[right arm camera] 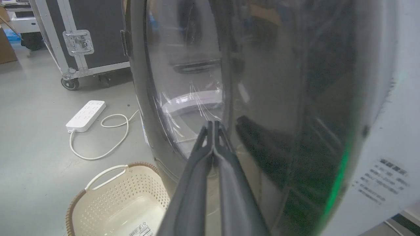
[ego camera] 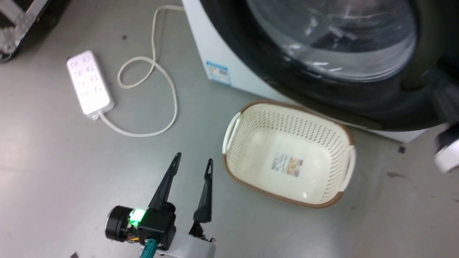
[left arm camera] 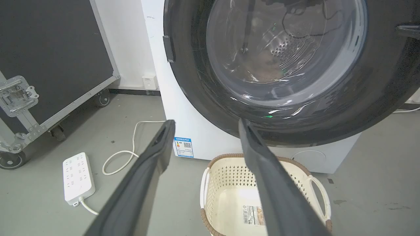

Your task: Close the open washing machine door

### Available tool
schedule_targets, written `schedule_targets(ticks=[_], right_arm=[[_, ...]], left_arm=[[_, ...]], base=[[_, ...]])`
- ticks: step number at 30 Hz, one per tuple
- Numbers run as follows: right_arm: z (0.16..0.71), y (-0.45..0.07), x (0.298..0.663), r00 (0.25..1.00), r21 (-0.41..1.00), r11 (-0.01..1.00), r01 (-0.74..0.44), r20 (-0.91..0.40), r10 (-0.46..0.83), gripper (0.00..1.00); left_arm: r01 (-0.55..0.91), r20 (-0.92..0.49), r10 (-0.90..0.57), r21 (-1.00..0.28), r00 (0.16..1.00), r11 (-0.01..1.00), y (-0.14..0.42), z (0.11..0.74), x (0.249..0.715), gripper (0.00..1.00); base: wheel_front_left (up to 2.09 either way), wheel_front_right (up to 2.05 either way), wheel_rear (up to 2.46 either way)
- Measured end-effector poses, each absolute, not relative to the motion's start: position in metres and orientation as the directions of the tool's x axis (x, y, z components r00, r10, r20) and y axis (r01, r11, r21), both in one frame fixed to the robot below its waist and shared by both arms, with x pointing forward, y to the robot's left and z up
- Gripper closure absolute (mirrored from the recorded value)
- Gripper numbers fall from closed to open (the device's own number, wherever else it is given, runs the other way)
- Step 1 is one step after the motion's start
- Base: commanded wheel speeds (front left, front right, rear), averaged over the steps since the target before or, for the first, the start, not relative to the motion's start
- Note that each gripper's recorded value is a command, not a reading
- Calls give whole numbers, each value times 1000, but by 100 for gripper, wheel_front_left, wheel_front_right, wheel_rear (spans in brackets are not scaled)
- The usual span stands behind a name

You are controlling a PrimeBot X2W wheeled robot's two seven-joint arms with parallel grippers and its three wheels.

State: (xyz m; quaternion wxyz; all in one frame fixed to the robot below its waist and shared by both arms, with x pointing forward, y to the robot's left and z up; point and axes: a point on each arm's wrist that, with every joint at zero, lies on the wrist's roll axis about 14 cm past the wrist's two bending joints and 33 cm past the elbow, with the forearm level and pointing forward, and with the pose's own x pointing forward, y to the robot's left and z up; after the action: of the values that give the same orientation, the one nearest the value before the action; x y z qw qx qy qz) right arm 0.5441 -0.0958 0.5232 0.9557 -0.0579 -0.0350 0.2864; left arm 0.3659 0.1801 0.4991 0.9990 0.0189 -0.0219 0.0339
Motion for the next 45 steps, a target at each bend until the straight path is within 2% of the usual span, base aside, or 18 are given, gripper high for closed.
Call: schedule_targets(ticks=[6,12,22,23,24,25,31,34,39,45], right_arm=[[511,-110,594,872,-94,868,-488,-6,489,100],[510,-140,629,927,-61,925,-374,-22,373,100],[520,-142,624,945,-14,945,-328,9,328,100],[524,-142,621,945,-11,946,-325,24,325,87],[530,-143,617,945,-9,946,-323,45,323,39],[535,-143,612,945,-8,947,-322,64,322,0],[541,-134,555,923,0,929,-371,109,368,0],[545,-140,525,926,9,933,-359,127,355,0],[567,-163,477,938,7,960,-279,214,271,0],[562,-188,418,964,34,989,-141,231,130,0]], left_arm=[[-108,19,108,29,994,994,185,491,371,0],[-129,0,129,23,992,991,186,486,371,0],[-124,37,124,-11,992,992,183,497,374,0],[-121,44,122,-13,992,993,183,499,374,0],[-116,50,117,-15,992,993,183,501,373,0],[-113,59,114,-17,992,993,183,504,373,0],[-82,116,85,-33,990,996,185,521,372,0],[-56,138,62,-43,989,997,181,527,370,0],[8,165,2,-64,986,998,170,535,371,0],[80,180,-66,-75,982,994,151,538,372,0]], base=[[0,0,0],[0,0,0],[0,0,0],[0,0,0],[0,0,0],[0,0,0],[0,0,0],[0,0,0],[0,0,0],[0,0,0]])
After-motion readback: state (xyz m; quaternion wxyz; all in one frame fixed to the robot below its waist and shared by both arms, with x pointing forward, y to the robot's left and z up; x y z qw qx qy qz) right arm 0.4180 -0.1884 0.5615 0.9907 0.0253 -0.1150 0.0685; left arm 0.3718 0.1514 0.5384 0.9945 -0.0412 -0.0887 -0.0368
